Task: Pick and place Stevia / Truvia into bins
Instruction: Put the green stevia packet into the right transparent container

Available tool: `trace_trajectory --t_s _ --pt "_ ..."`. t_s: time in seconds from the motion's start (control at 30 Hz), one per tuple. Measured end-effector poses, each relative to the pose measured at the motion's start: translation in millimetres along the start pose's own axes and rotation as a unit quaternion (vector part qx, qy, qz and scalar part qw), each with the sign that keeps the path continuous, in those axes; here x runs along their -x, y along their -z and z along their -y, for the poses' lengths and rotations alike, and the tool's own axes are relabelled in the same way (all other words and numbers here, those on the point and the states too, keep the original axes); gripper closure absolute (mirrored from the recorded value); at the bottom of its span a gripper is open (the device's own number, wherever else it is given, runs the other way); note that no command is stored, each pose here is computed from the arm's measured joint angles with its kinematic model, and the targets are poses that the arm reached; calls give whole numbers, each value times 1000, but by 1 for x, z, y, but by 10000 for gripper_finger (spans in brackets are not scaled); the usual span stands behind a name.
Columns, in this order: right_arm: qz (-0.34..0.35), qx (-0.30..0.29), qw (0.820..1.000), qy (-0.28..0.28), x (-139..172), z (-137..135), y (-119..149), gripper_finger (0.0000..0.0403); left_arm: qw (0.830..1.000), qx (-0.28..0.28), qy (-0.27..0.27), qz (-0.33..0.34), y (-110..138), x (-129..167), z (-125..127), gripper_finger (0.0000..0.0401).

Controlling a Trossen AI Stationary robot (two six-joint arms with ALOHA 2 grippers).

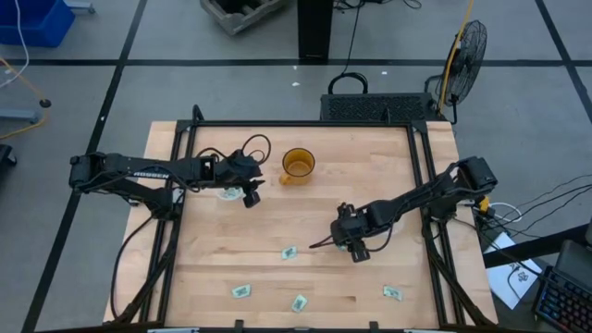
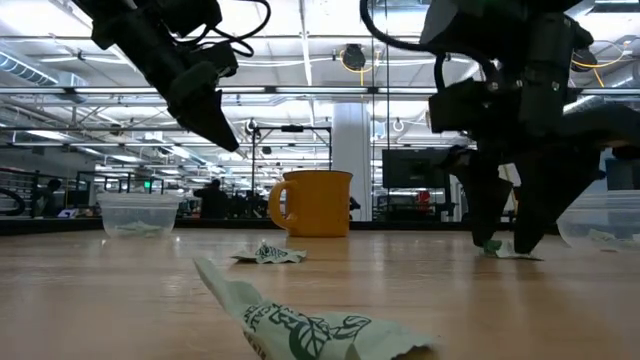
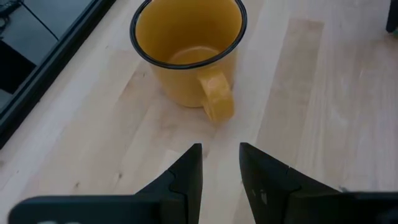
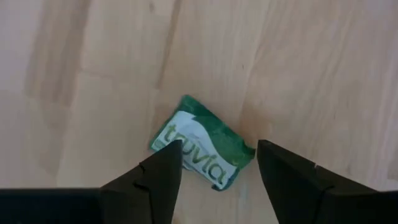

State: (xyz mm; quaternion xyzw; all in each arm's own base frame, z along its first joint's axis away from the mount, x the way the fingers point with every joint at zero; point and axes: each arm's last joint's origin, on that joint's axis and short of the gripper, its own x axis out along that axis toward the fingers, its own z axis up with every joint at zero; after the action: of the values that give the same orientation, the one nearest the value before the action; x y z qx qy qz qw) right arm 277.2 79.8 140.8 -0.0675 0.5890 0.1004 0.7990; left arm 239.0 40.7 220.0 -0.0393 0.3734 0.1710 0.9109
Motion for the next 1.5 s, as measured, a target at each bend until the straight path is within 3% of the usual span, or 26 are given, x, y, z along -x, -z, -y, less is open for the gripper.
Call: trace_trajectory --t_s 0.27,0.87,1.2,1.5 --pt "-34 -5 999 3 -6 11 5 222 1000 -13 0 -1 0 0 0 288" --pt "-46 -15 999 7 0 17 9 317 1000 -14 0 0 0 0 0 288" --pt "-31 -59 998 9 55 16 23 335 1000 -24 0 2 0 0 0 288" --pt "-6 -179 984 10 124 14 55 336 1000 -25 0 2 -1 0 0 288"
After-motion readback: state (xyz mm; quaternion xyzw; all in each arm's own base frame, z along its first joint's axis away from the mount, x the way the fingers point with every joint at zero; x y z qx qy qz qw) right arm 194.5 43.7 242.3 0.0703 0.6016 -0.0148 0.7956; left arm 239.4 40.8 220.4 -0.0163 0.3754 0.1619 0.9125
